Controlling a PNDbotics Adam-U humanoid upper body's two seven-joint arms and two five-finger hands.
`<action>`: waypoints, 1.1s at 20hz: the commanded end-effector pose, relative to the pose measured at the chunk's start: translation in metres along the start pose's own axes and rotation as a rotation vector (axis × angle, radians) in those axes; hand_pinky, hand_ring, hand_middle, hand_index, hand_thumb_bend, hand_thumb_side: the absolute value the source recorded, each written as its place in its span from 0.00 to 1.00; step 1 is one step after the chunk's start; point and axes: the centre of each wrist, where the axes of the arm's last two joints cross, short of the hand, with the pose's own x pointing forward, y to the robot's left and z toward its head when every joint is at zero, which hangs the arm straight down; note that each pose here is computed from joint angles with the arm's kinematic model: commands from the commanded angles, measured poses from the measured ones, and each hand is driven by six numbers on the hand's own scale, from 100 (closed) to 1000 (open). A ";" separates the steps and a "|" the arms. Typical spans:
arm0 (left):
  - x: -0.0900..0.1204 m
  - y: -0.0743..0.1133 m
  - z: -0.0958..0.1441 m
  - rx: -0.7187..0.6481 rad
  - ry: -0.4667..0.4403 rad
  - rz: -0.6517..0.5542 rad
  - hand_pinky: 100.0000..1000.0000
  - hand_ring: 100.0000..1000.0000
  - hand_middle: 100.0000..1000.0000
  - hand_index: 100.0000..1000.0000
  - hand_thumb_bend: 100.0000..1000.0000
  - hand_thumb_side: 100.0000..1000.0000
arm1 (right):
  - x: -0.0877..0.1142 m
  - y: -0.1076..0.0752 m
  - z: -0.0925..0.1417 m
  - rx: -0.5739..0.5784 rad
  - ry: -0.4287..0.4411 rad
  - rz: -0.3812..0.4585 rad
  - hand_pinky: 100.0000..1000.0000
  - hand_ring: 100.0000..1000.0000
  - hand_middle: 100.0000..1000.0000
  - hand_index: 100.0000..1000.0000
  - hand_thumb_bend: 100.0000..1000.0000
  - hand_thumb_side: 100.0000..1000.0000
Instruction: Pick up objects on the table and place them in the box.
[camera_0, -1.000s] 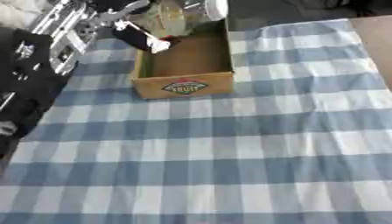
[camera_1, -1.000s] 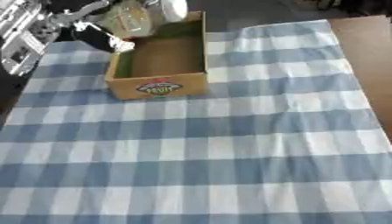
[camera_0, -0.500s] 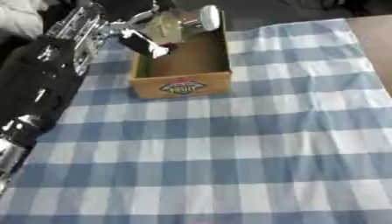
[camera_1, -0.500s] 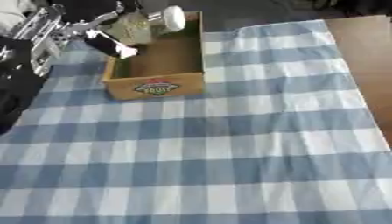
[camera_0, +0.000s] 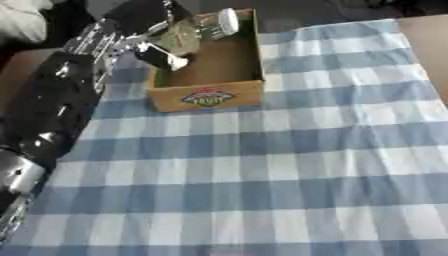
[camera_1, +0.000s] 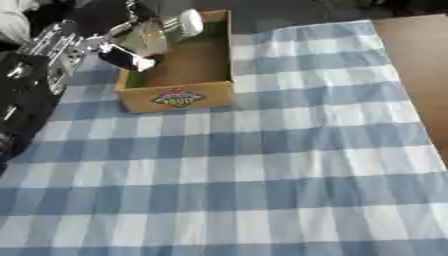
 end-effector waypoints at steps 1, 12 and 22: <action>-0.008 0.017 -0.004 0.044 0.010 -0.035 0.31 0.45 0.56 0.57 0.00 0.37 | 0.005 -0.006 -0.006 -0.016 -0.030 0.006 0.43 0.39 0.43 0.68 0.05 1.00; -0.011 0.022 -0.007 -0.168 0.049 -0.094 1.00 1.00 1.00 1.00 1.00 1.00 | 0.005 -0.006 -0.006 -0.013 -0.029 0.008 0.43 0.39 0.43 0.68 0.05 1.00; -0.013 0.031 -0.008 -0.135 0.083 -0.038 1.00 1.00 1.00 1.00 1.00 1.00 | 0.004 -0.007 -0.006 -0.009 -0.028 0.010 0.43 0.39 0.43 0.68 0.05 1.00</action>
